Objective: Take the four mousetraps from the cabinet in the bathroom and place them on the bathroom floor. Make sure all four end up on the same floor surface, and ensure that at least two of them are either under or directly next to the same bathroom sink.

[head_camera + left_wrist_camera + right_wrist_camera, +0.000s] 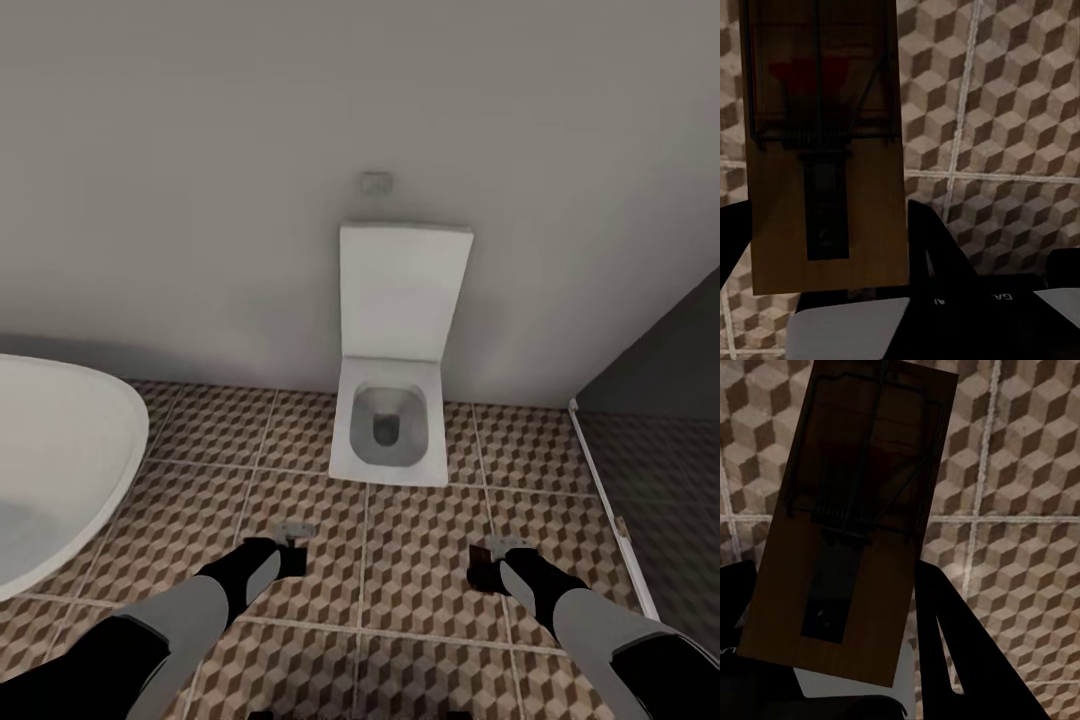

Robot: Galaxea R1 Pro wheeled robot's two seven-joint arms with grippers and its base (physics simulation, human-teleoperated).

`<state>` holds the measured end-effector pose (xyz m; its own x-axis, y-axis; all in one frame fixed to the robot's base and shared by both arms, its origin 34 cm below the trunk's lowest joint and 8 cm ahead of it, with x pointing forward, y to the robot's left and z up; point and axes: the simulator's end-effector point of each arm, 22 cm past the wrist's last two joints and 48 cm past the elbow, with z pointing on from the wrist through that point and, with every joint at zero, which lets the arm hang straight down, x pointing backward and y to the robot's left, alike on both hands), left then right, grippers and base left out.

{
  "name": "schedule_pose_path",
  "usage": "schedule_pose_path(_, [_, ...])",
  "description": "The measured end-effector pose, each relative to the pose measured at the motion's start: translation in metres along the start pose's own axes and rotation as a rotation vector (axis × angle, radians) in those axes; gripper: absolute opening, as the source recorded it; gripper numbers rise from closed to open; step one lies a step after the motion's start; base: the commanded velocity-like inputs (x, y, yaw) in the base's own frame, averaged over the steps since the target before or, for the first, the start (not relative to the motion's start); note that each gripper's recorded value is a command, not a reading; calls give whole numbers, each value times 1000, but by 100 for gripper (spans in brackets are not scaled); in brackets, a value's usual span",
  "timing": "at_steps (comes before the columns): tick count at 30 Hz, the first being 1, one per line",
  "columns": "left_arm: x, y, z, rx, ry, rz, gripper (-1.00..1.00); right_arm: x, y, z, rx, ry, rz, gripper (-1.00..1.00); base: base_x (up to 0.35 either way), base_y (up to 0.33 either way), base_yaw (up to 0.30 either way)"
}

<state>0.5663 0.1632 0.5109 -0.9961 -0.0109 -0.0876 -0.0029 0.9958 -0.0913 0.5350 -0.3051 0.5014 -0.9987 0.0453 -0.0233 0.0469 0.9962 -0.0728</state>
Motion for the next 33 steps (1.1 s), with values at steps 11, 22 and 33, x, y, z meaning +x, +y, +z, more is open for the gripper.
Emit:
schedule_pose_path(11, [4,-14,6,19,10,8,-100,7,1,7,-1,12,-2,-100,0,0,0])
schedule_pose_path(22, [6,-19,13,27,17,10,-100,13,1,15,0,26,-1,-100,0,0,0])
schedule_pose_path(33, [6,-20,31,33,41,12,-100,19,4,36,-1,41,-4,-100,0,0,0])
